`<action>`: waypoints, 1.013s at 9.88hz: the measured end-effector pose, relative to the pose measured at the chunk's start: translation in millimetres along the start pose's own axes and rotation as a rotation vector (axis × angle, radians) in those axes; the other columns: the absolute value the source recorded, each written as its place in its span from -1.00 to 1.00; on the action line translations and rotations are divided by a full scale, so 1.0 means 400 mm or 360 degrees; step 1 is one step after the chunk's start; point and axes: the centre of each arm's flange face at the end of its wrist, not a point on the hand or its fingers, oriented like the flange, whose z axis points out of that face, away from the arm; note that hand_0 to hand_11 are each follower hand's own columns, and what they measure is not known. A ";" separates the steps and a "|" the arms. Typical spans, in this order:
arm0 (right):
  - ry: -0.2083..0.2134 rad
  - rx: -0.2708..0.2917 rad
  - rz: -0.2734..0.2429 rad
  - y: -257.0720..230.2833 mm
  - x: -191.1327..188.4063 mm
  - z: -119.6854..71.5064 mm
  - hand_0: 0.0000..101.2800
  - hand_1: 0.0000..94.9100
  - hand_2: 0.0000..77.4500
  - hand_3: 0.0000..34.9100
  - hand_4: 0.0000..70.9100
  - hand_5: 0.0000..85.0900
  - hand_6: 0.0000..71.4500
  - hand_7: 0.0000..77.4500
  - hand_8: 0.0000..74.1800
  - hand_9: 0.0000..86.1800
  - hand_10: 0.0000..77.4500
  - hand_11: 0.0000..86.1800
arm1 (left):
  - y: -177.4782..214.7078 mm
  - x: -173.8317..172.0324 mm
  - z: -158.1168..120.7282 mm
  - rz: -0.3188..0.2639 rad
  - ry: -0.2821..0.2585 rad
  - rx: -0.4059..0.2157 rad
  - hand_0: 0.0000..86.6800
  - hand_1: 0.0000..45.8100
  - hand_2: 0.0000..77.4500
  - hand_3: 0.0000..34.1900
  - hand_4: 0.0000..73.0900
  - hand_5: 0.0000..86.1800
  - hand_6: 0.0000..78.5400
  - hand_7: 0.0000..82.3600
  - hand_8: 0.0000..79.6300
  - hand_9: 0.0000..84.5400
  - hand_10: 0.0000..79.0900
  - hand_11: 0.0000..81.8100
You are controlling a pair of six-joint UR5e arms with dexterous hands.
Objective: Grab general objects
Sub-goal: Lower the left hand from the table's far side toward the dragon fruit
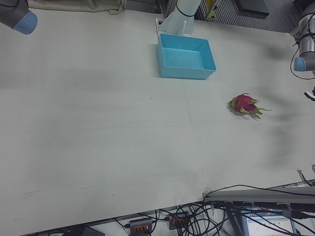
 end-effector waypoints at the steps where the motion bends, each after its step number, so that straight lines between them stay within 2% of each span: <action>1: 0.0000 0.0000 0.0000 0.000 0.000 0.000 -1.00 -0.89 -0.96 -1.00 -1.00 -0.99 -1.00 -1.00 -1.00 -0.99 -1.00 -0.99 | 0.012 0.002 -0.028 0.0087 -0.0030 -0.0019 0.24 -1.00 -0.97 -1.00 -0.85 -0.90 -0.94 -0.63 -0.97 -0.92 -0.99 -0.97; 2: 0.0000 0.0000 0.0000 0.000 0.000 0.000 -1.00 -0.89 -0.96 -1.00 -1.00 -0.99 -1.00 -1.00 -1.00 -0.99 -1.00 -0.99 | 0.020 0.001 -0.057 0.0162 -0.0059 -0.0029 0.24 -1.00 -0.97 -1.00 -0.85 -0.90 -0.94 -0.63 -0.97 -0.92 -0.99 -0.97; 3: -0.0001 -0.0003 0.0000 0.002 -0.001 0.000 -1.00 -0.89 -0.96 -1.00 -1.00 -0.99 -1.00 -1.00 -1.00 -0.99 -1.00 -0.99 | 0.027 -0.005 -0.086 0.0219 -0.0085 -0.0037 0.26 -1.00 -0.97 -1.00 -0.99 -0.94 -0.99 -0.70 -0.97 -0.95 -0.99 -0.97; 5: -0.0002 -0.0012 -0.0003 0.009 -0.002 0.000 -1.00 -0.89 -0.96 -1.00 -1.00 -0.99 -1.00 -1.00 -1.00 -0.99 -1.00 -0.99 | 0.072 -0.001 -0.129 0.0321 -0.0126 -0.0075 0.26 -1.00 -0.97 -1.00 -0.99 -0.94 -0.99 -0.75 -0.97 -0.96 -0.99 -0.97; 7: -0.0004 -0.0014 -0.0003 0.010 -0.003 0.000 -1.00 -0.89 -0.96 -1.00 -1.00 -0.99 -1.00 -1.00 -1.00 -0.99 -1.00 -0.99 | 0.113 0.013 -0.174 0.0395 -0.0167 -0.0092 0.27 -1.00 -0.97 -1.00 -0.99 -0.94 -0.99 -0.80 -0.97 -0.97 -0.99 -0.97; 10: -0.0003 -0.0013 -0.0001 0.010 -0.003 0.000 -1.00 -0.89 -0.96 -1.00 -1.00 -0.99 -1.00 -1.00 -1.00 -0.99 -1.00 -0.99 | 0.115 -0.004 -0.309 0.0479 -0.0267 -0.0051 0.30 -1.00 -0.97 -1.00 -0.99 -0.95 -0.99 -0.80 -0.97 -0.97 -0.99 -0.97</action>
